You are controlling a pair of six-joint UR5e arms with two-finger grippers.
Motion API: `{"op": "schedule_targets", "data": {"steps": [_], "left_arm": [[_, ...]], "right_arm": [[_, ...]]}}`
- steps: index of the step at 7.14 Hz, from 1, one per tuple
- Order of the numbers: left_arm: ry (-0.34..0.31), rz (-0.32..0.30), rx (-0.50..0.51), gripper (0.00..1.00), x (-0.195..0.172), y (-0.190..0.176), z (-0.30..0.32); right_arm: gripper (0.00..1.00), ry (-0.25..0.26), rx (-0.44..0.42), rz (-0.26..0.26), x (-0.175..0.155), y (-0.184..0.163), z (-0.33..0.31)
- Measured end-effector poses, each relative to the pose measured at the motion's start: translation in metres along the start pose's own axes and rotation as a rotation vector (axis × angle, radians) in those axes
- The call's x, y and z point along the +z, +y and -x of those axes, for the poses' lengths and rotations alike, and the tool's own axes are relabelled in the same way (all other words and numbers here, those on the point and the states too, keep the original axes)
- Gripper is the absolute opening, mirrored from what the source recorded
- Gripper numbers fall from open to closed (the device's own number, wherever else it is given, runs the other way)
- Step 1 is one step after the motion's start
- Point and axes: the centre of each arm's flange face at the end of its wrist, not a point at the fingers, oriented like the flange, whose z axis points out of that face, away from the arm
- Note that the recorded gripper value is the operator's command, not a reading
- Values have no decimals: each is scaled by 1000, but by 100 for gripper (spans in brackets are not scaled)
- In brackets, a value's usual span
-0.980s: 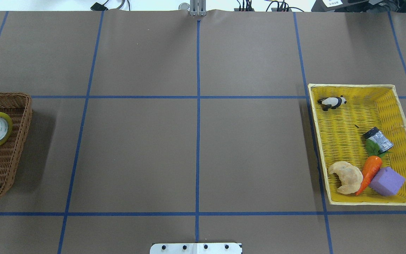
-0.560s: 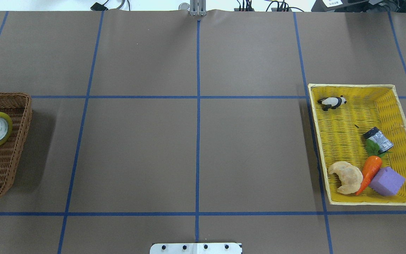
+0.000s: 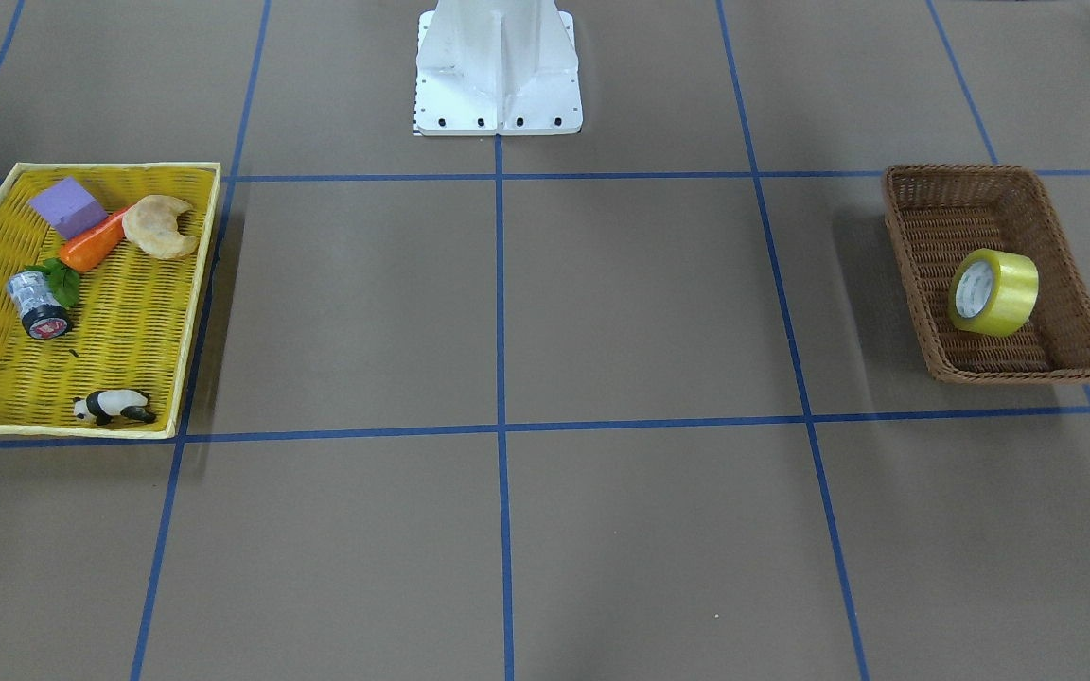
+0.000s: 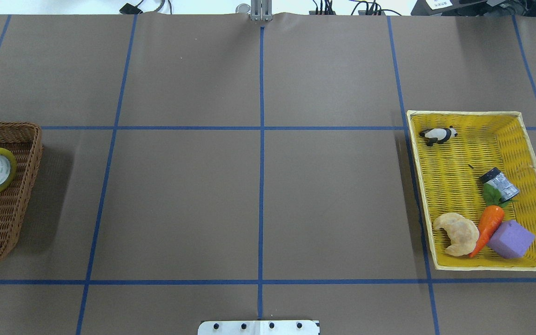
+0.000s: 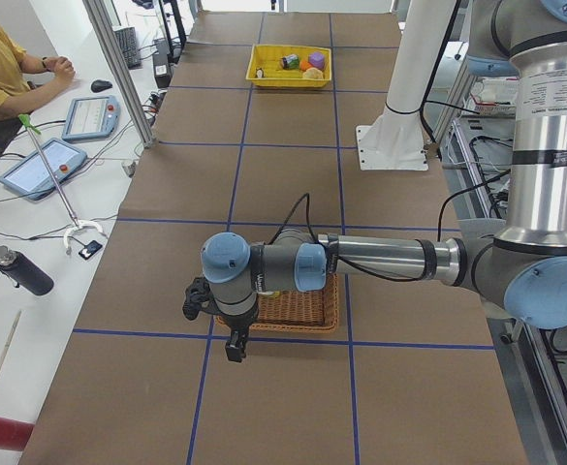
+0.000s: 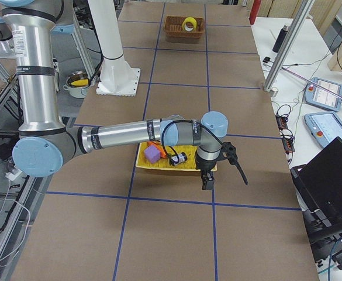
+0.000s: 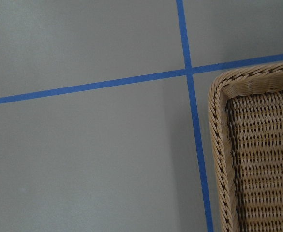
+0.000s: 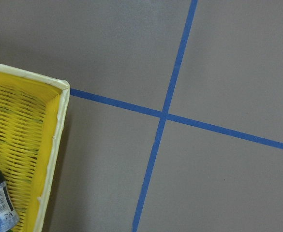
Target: Move tape to another basket
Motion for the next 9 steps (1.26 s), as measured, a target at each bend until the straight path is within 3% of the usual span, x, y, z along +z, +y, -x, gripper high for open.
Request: {"op": "schedule_targets", "data": {"steps": [9], "left_arm": [[-4,-12,10,99,-6,7,-6]], "right_arm": [[100,-2,3,5,2,2,0]]}}
